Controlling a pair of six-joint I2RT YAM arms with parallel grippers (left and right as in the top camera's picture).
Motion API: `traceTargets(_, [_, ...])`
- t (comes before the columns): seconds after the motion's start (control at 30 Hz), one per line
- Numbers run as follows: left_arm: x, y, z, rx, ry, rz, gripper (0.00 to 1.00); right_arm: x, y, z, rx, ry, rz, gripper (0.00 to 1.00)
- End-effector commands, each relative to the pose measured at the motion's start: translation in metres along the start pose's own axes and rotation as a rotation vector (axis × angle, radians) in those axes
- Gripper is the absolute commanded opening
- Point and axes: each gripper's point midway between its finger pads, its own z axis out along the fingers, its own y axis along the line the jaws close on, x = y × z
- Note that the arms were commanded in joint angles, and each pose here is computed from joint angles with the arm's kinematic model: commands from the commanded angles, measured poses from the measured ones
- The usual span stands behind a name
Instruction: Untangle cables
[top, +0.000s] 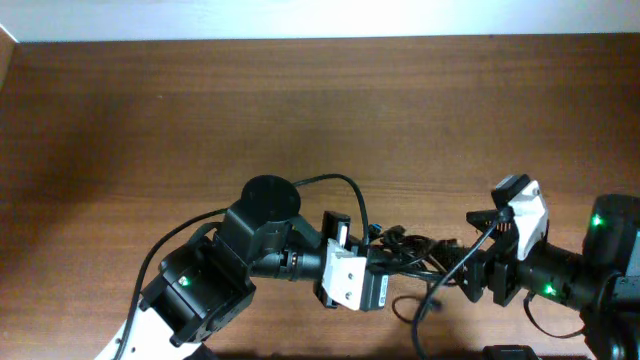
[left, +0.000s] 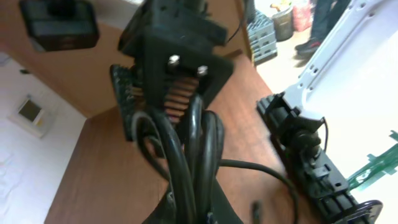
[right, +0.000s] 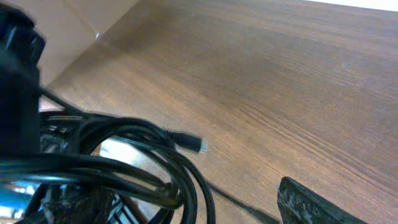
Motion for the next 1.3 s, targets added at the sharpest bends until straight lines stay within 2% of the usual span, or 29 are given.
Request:
traceTargets(0.0, [-0.006,0.005,-0.004,-0.034,0.003,0.030,0.00,-0.005,0.019,-0.004,-0.096,-0.029,-0.115,0.83])
traceTargets(0.2, [-0.007,0.004,-0.004,-0.028,-0.003,0.029,0.00,-0.010,0.028,-0.005,-0.149,-0.058,-0.170,0.82])
traceTargets(0.27, [-0.017,-0.007,-0.004,0.036,-0.061,0.031,0.00,-0.013,0.027,-0.005,-0.146,-0.071,-0.184,0.83])
traceTargets(0.4, [-0.028,-0.020,-0.006,0.108,-0.126,0.032,0.00,-0.022,0.025,-0.005,-0.134,-0.102,-0.219,0.72])
traceTargets(0.47, [-0.032,-0.025,-0.007,0.135,-0.150,0.032,0.00,-0.029,0.024,-0.006,-0.128,-0.125,-0.243,0.72])
traceTargets(0.8, [-0.039,-0.033,-0.009,0.185,-0.192,0.028,0.00,-0.050,0.003,-0.006,-0.015,-0.179,-0.144,0.72])
traceTargets(0.97, [-0.026,-0.019,-0.006,0.103,-0.118,0.027,0.00,-0.041,-0.001,-0.004,0.001,-0.144,-0.110,0.72])
traceTargets(1.13, [-0.007,0.002,-0.003,-0.020,-0.005,0.026,0.00,-0.010,-0.021,-0.003,0.122,-0.020,-0.010,0.72])
traceTargets(1.27, [0.001,0.012,-0.004,-0.077,0.047,0.026,0.00,0.004,-0.022,-0.004,0.137,0.033,0.004,0.72])
